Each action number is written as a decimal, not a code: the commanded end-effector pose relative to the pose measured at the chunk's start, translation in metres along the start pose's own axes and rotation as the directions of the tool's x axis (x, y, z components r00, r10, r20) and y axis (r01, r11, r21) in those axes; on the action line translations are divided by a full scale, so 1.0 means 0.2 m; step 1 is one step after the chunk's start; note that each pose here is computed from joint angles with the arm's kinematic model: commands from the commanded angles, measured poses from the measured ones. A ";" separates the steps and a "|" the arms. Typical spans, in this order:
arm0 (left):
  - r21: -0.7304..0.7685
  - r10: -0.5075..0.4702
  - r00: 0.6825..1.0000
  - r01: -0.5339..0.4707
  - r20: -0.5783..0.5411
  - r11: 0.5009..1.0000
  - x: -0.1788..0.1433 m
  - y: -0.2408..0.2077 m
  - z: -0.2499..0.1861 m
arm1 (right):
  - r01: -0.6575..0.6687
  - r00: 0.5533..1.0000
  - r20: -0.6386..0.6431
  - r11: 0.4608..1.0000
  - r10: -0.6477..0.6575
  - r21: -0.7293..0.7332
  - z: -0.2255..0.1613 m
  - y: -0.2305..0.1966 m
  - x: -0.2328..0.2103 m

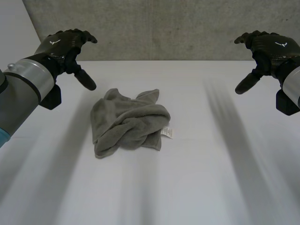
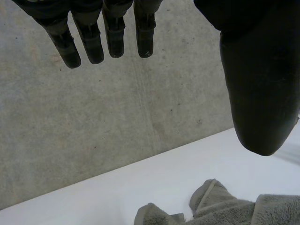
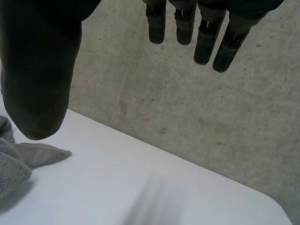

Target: Fold the towel.

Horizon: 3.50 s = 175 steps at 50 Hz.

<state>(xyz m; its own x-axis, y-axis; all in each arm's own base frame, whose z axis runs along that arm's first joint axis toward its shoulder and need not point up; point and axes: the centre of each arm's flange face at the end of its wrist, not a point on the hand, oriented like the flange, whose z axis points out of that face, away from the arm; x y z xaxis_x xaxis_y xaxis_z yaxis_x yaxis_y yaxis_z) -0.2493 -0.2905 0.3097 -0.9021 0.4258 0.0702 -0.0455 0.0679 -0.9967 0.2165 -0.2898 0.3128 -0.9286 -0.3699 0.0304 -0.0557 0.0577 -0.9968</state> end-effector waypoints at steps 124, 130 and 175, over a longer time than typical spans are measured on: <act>-0.113 -0.065 0.974 0.042 -0.216 0.993 0.15 0.37 -0.05 | 0.154 0.784 0.620 0.957 0.033 -0.245 -0.17 0.66 -0.67; -0.169 -0.082 0.972 0.045 -0.221 0.985 0.16 0.46 -0.04 | 0.124 0.805 0.593 0.981 -0.009 -0.153 -0.19 0.46 -0.61; -0.335 -0.056 0.914 -0.089 -0.401 0.938 0.51 0.93 -0.11 | 0.097 0.920 0.392 0.956 0.021 -0.278 0.12 0.76 -0.09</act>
<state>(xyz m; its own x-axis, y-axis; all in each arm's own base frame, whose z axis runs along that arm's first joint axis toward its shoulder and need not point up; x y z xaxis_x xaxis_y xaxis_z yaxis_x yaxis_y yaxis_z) -0.3313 -0.2148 0.1411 -0.6658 0.7320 0.1446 0.1626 0.3314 -0.9294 0.2196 -0.2890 0.1677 -0.7188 -0.6952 -0.0066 -0.2595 0.2772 -0.9251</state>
